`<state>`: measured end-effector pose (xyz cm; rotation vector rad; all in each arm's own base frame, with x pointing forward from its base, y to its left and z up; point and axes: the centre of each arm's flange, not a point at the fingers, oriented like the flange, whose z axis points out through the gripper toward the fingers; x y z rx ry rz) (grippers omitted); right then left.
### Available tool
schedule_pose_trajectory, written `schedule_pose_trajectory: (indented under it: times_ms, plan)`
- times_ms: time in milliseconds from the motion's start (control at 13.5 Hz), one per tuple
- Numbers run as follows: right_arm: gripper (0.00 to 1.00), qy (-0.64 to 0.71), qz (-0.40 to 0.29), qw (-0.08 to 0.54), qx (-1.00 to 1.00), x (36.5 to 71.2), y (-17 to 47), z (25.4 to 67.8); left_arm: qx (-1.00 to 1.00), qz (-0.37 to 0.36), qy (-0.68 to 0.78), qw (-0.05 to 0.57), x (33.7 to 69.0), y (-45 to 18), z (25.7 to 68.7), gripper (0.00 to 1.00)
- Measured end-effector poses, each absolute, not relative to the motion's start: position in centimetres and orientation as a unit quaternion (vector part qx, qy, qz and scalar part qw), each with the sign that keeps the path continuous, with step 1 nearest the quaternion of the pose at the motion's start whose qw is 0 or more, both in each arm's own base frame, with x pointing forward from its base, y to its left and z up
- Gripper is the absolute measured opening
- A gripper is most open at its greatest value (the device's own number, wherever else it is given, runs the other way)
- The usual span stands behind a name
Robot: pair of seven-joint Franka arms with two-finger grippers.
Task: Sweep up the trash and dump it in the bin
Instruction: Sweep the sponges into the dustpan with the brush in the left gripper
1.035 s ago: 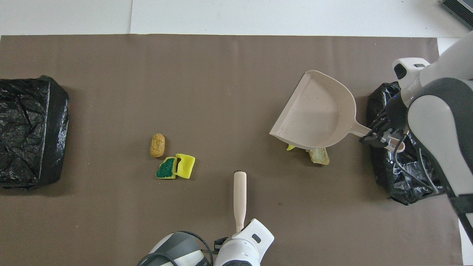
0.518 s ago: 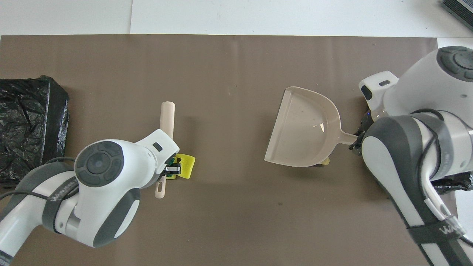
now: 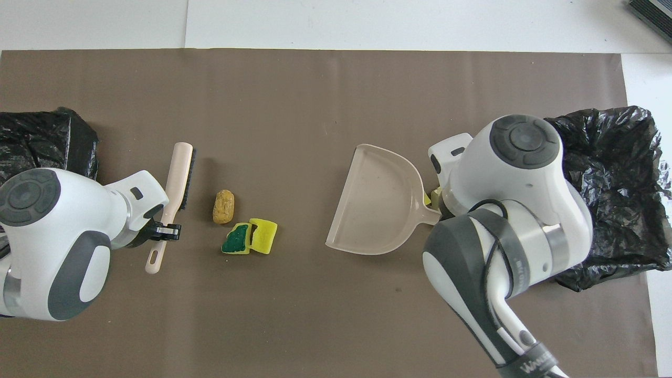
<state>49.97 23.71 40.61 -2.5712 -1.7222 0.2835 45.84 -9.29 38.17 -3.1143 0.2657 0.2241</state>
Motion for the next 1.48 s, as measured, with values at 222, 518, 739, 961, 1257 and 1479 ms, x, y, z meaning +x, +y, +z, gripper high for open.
schedule_pose_trajectory:
  times_ms: [222, 518, 739, 961, 1257, 1479]
  plan:
    - [0.32, -0.548, 0.086, 0.011, -0.832, 48.2, 26.2, 38.8, -0.992, 0.093, 0.084, 0.011, 43.5, -10.1, 36.3, 0.26]
    - [0.32, -0.559, 0.084, 0.014, -0.825, 46.1, 30.1, 37.5, -0.994, 0.089, 0.066, 0.021, 41.6, -14.0, 36.0, 0.26]
    - [0.32, -0.556, 0.081, 0.028, -0.827, 45.6, 31.9, 35.8, -0.994, 0.084, 0.064, 0.012, 40.0, -17.9, 35.5, 0.26]
    - [0.32, -0.549, 0.077, 0.025, -0.832, 45.0, 33.6, 34.6, -0.993, 0.093, 0.077, -0.02, 38.3, -21.5, 35.6, 0.26]
    - [0.32, -0.547, 0.078, 0.025, -0.833, 44.8, 33.8, 34.5, -0.987, 0.099, 0.115, -0.051, 35.2, -27.2, 36.2, 0.26]
    - [0.32, -0.547, 0.077, 0.025, -0.833, 44.8, 33.8, 34.5, -0.984, 0.095, 0.136, -0.059, 34.2, -29.6, 37.0, 0.26]
